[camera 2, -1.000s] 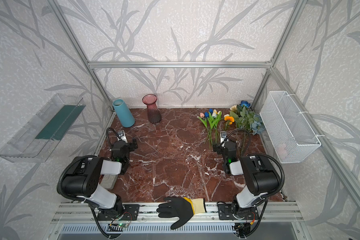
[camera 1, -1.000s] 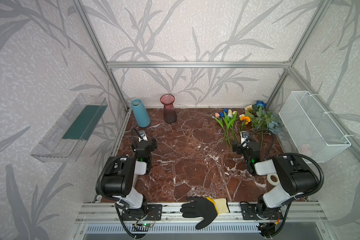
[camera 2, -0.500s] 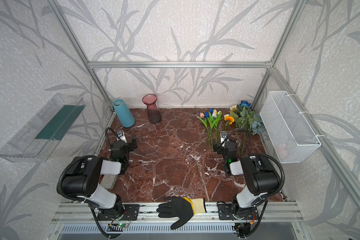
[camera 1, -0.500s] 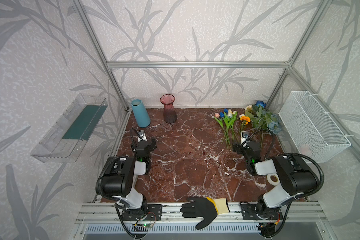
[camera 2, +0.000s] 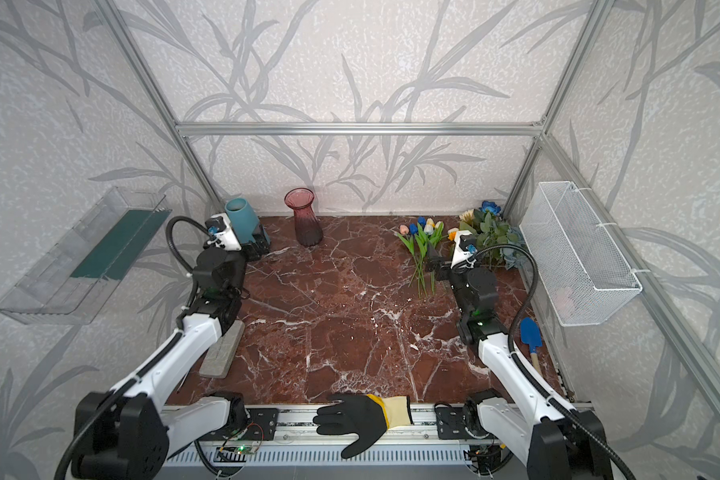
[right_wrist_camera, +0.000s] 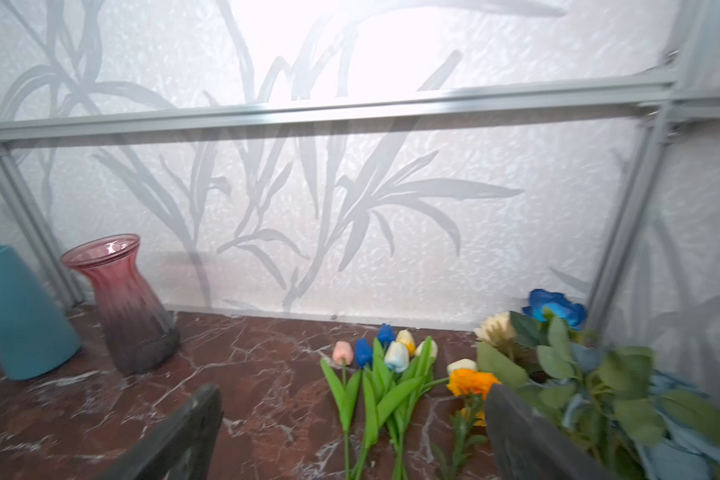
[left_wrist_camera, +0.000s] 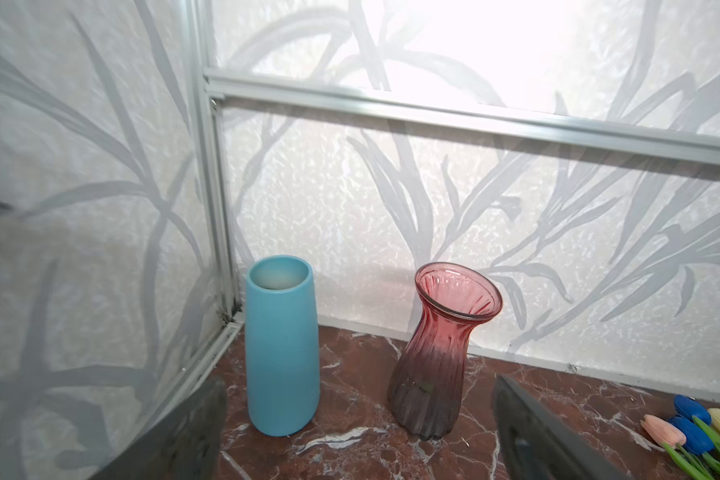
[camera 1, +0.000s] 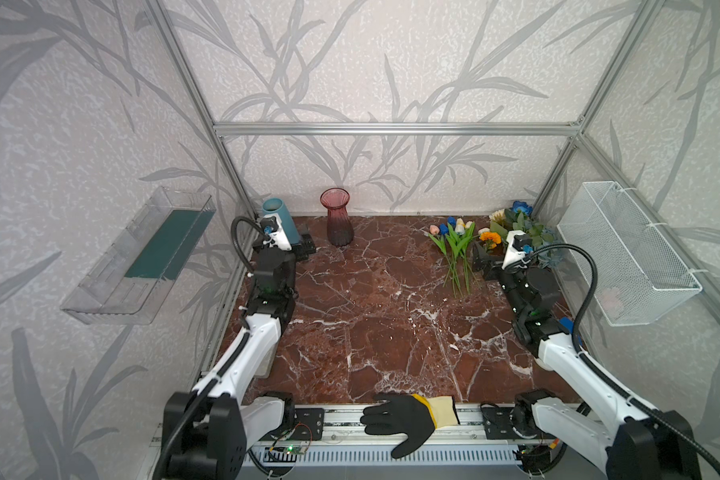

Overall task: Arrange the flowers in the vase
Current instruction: 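Raise both arms from rest, left toward the pink vase, right toward the tulips, then grasp the pink glass vase rim with the left gripper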

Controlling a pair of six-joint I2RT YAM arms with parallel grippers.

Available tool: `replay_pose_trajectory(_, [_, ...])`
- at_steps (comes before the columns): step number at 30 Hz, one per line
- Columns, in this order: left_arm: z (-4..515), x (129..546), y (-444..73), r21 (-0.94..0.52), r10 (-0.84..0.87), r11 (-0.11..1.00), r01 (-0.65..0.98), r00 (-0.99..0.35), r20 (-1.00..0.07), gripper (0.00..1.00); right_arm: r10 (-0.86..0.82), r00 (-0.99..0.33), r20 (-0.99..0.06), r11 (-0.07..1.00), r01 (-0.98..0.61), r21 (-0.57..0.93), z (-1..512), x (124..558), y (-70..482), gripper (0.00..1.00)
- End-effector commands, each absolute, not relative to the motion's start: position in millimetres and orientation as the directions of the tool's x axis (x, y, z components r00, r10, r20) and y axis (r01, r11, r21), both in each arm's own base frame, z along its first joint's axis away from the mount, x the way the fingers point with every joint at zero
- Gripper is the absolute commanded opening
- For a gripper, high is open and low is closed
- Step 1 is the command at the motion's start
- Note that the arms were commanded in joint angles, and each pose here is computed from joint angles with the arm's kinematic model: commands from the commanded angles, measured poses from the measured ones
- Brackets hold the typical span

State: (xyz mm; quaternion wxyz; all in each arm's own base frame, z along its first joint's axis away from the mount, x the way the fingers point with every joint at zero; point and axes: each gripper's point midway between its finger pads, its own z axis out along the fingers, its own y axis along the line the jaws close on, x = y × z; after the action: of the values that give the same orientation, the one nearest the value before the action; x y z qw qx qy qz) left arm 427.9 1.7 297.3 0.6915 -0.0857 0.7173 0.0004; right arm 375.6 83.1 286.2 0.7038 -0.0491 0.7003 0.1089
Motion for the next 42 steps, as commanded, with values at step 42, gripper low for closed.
replay_pose_trajectory(42, [198,641,-90,0.058,0.056,0.989,0.139,0.024,-0.998,0.99,0.099,0.016,-0.995,0.847,-0.525,0.076,265,352,147,1.00])
